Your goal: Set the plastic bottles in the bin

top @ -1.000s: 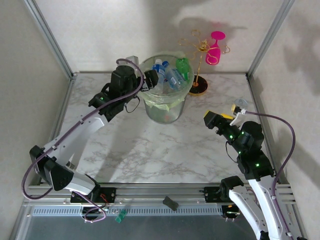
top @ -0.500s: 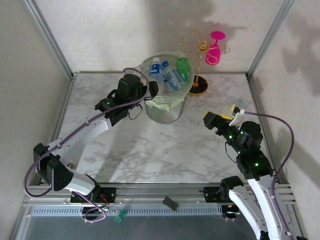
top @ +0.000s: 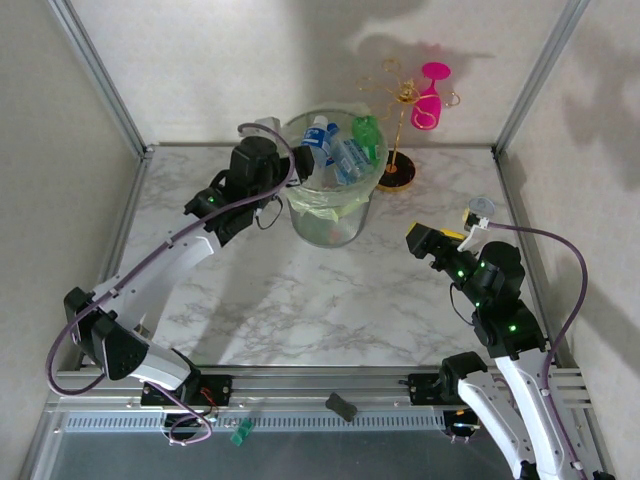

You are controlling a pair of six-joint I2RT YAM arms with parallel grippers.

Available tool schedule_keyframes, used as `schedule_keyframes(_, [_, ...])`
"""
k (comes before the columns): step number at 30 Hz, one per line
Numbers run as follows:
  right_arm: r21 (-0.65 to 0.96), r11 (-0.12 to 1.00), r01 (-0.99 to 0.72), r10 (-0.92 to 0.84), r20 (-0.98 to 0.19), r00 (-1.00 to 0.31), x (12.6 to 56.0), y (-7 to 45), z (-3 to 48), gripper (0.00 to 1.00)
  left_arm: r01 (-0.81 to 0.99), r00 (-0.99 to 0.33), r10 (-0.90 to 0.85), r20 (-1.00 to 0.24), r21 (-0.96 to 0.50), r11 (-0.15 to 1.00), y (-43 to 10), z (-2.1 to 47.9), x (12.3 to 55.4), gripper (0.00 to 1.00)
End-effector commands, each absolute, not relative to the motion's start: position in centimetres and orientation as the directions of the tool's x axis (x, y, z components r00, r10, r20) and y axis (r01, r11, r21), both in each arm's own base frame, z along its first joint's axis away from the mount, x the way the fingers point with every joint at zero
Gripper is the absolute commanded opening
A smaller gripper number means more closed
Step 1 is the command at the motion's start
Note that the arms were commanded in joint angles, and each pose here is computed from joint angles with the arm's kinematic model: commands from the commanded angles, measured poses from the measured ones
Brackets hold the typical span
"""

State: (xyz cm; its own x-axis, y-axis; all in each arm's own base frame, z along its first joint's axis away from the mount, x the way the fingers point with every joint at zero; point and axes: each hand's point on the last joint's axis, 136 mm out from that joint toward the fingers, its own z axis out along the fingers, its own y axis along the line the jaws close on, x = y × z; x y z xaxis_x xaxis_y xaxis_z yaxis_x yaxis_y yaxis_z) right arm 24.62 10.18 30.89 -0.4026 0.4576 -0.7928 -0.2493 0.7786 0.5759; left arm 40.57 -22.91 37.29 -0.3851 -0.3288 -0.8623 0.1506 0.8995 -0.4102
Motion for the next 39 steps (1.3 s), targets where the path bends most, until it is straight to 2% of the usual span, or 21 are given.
schedule_keyframes(1, [0.579,0.769,-0.272,0.465,-0.798,-0.383,24.7,10.3,32.1,0.93,0.152,-0.355,-0.318,-0.879,-0.39,0.908,-23.0,38.8,41.5,0.7])
schedule_keyframes(6, [0.577,0.77,-0.27,0.463,-0.798,-0.386,24.9,10.4,32.0,0.93,0.138,-0.334,-0.304,-0.892,-0.366,0.92,-24.1,38.7,43.9,0.72])
schedule_keyframes(11, [0.579,0.772,-0.262,0.466,-0.796,-0.386,24.7,10.2,31.7,0.93,0.042,-0.386,-0.249,-0.888,-0.286,0.957,-24.1,34.8,46.2,0.69])
schedule_keyframes(18, [0.571,0.782,-0.25,0.459,-0.799,-0.388,24.7,10.0,31.1,0.94,0.065,-0.5,-0.241,-0.832,-0.314,0.947,-25.9,28.3,45.3,0.63])
schedule_keyframes(24, [0.572,0.782,-0.248,0.46,-0.797,-0.391,25.0,10.1,30.8,0.94,0.039,-0.516,-0.229,-0.825,-0.289,0.956,-25.4,26.4,44.5,0.63])
schedule_keyframes(28, [0.576,0.778,-0.25,0.463,-0.795,-0.391,25.0,10.2,30.8,0.93,0.038,-0.491,-0.223,-0.842,-0.276,0.96,-24.8,28.1,44.4,0.65])
schedule_keyframes(39, [0.565,0.792,-0.231,0.466,-0.804,-0.37,24.4,9.4,31.4,0.93,0.169,-0.29,-0.249,-0.924,-0.305,0.937,-23.1,40.1,41.6,0.79])
